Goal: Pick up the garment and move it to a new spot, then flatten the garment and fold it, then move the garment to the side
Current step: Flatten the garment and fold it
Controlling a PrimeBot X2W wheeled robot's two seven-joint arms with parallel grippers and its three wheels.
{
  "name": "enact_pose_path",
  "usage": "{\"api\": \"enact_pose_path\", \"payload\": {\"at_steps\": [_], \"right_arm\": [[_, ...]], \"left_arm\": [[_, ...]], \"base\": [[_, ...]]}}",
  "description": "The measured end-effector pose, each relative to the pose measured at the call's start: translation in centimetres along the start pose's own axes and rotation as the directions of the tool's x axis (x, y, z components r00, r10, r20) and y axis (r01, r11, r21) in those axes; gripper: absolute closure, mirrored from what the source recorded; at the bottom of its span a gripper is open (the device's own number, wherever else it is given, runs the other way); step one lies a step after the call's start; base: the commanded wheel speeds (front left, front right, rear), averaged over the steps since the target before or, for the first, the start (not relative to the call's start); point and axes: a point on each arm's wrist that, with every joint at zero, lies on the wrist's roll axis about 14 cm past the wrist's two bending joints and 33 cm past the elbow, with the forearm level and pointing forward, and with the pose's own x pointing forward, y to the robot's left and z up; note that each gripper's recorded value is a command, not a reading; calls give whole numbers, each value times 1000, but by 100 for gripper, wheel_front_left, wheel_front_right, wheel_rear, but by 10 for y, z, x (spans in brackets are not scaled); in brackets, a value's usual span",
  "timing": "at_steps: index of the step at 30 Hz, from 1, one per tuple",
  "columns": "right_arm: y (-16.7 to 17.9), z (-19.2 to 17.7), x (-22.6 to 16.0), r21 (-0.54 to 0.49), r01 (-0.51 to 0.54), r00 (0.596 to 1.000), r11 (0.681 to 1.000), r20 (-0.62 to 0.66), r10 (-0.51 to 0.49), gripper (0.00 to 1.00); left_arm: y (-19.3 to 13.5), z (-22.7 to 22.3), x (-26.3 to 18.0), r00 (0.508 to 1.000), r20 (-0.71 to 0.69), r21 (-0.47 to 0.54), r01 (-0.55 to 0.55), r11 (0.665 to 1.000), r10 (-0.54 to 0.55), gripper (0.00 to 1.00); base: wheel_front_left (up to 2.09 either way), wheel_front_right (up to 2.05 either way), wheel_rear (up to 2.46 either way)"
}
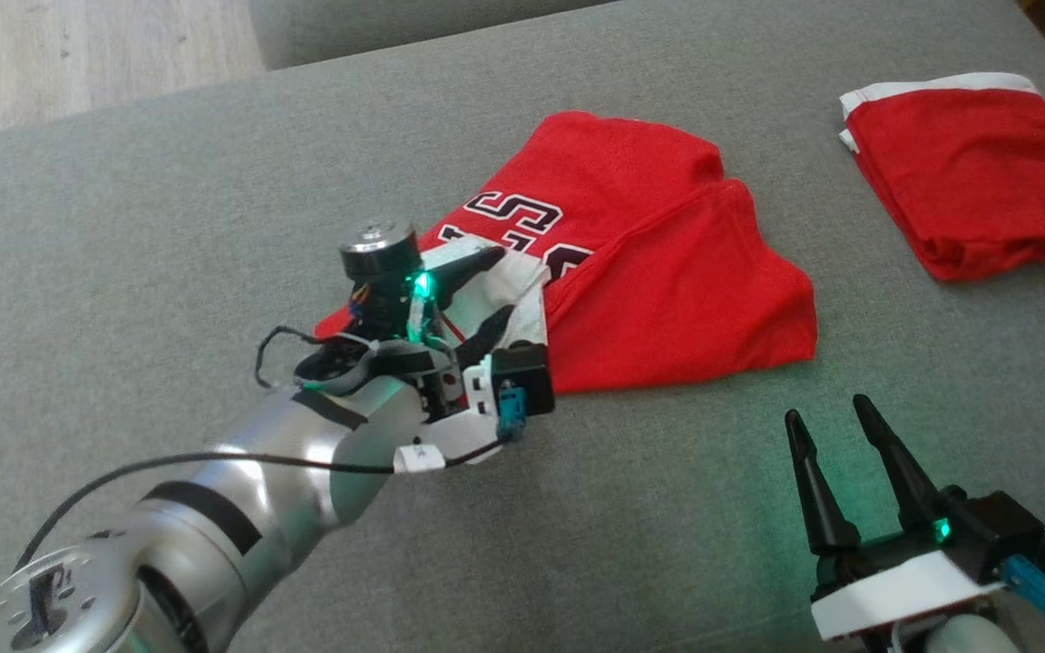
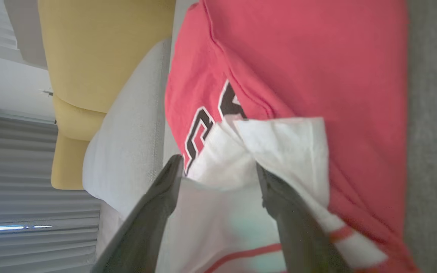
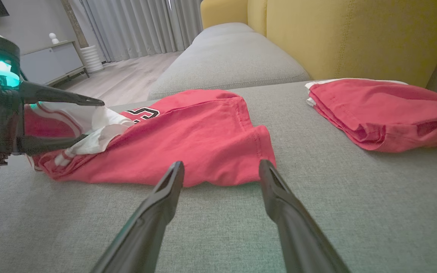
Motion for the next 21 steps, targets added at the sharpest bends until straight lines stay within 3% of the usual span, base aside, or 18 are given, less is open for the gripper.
{"api": "enact_pose_path", "payload": {"at_steps": [1,2,3,7,15,21], "right_arm": [[0,0,0,0,1,1000,1000,0,-1,0],[0,1,1,0,2,1000,1000,2,-2,0],[0,2,2,0,2,1000,1000,5,-2,0],[-2,5,5,-3,3,1000,1000,15,-3,0],[2,12,12,-8,-17,999,1000,38,17,0],[10,15,17,-14,-52,997,999,48,53,0]], "left_arm": [[-2,-5,1,1000,-19,-1,8,1000,-8,35],[-4,-10,1,999,-35,-10,14,1000,-14,89],[-6,-14,1,998,-50,-21,27,999,-28,100],[-4,-14,0,999,-27,-81,19,996,-22,100],[44,5,-19,981,93,-293,-136,946,170,100],[76,-21,-56,957,75,-329,-243,912,282,100]], "base": [[0,0,0],[0,0,0],[0,0,0],[0,0,0],[0,0,0],[0,0,0]]}}
